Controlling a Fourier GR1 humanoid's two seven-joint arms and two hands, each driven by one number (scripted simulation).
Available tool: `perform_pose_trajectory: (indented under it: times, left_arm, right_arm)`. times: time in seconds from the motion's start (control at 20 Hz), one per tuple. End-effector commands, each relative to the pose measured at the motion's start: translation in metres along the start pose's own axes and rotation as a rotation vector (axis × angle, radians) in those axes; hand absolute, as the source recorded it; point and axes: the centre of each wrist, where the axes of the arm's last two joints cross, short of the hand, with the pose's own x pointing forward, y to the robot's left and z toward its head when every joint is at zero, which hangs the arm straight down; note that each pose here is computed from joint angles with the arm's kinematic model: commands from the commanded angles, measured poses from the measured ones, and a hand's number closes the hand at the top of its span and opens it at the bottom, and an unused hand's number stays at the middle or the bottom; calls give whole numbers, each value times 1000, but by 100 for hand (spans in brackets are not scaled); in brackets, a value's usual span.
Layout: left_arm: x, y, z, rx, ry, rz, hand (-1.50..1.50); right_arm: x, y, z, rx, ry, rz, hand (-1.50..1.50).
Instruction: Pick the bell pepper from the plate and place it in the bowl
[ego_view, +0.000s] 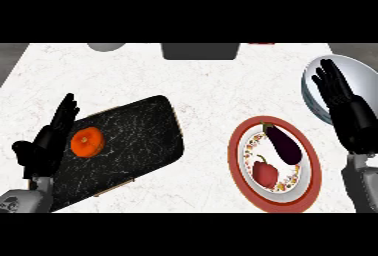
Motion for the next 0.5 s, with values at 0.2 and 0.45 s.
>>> perform_pose_trajectory:
  times: [0.2,0.45]
  left_arm:
    - [5,-49,4,-140,26,219,0]
    - [4,-59,9,-169,71,307,0]
  right_arm:
    - [-3,-10,46,-353,25,478,150]
    - [-30,-27,86,-794,99,617,-150]
